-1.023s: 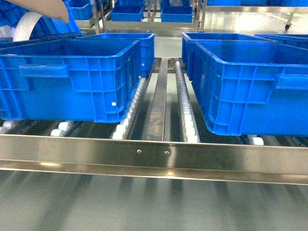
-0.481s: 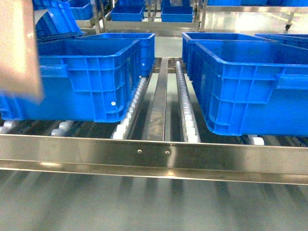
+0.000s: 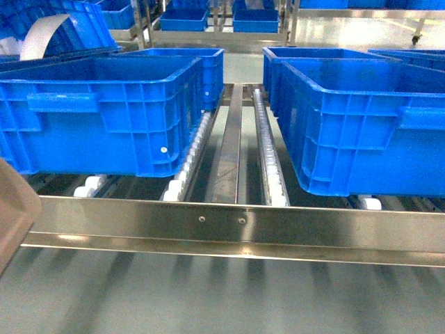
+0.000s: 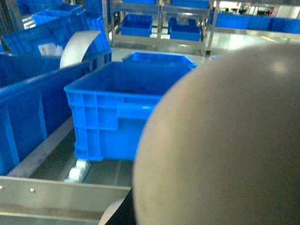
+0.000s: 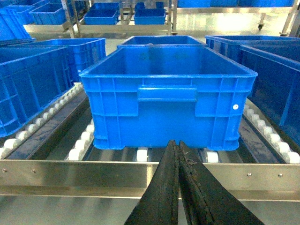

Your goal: Place part in tray to right shelf

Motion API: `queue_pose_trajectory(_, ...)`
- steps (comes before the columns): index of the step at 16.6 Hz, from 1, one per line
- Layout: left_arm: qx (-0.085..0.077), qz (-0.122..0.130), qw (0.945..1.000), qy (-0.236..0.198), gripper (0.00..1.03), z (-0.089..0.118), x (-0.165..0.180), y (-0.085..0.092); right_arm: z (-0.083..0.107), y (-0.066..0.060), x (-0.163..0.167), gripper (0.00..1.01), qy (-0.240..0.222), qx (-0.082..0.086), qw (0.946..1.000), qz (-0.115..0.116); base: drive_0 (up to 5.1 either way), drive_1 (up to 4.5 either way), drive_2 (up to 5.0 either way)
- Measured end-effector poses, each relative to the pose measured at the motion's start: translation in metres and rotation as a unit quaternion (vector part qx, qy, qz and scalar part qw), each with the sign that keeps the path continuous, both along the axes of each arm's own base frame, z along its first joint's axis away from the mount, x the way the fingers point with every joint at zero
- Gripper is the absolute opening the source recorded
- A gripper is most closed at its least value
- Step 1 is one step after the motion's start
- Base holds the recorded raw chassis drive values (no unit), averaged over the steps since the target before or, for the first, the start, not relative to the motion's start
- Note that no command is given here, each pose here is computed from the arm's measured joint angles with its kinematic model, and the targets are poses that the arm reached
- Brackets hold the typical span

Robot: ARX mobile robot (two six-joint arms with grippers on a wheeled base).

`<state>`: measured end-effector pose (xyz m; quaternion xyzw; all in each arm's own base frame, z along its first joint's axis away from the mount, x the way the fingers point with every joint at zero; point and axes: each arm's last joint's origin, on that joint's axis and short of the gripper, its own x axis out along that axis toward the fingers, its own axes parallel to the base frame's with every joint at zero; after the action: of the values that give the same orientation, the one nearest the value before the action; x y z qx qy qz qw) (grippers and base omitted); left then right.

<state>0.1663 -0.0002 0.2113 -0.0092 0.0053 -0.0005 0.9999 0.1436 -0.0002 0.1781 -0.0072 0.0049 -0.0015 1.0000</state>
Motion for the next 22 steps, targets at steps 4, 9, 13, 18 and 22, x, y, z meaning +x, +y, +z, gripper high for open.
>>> queue_pose_trajectory(4,0.000,0.001,0.9999,0.011,0.13,-0.016,-0.011,0.000,-0.003,0.000,-0.007,0.02,-0.001,0.000,1.0000,0.000,0.0,0.00,0.0)
queue_pose_trajectory(9,0.000,0.001,1.0000,0.008,0.13,-0.028,-0.027,0.000,-0.008,0.000,-0.017,0.02,-0.010,0.000,1.0000,0.000,0.0,0.00,0.0)
queue_pose_trajectory(13,0.000,0.001,1.0000,0.002,0.13,-0.035,-0.038,0.000,-0.007,0.000,-0.025,0.02,-0.012,0.000,0.9999,0.000,0.0,0.00,0.0)
queue_pose_trajectory(18,0.000,0.000,1.0000,-0.008,0.13,-0.041,-0.047,0.000,-0.007,0.000,-0.032,0.02,-0.013,0.002,0.9999,0.000,0.0,0.00,0.0)
queue_pose_trajectory(22,0.001,0.000,1.0000,-0.010,0.13,-0.041,-0.054,0.000,-0.011,0.000,-0.039,0.02,0.003,0.002,1.0000,0.000,0.0,0.00,0.0)
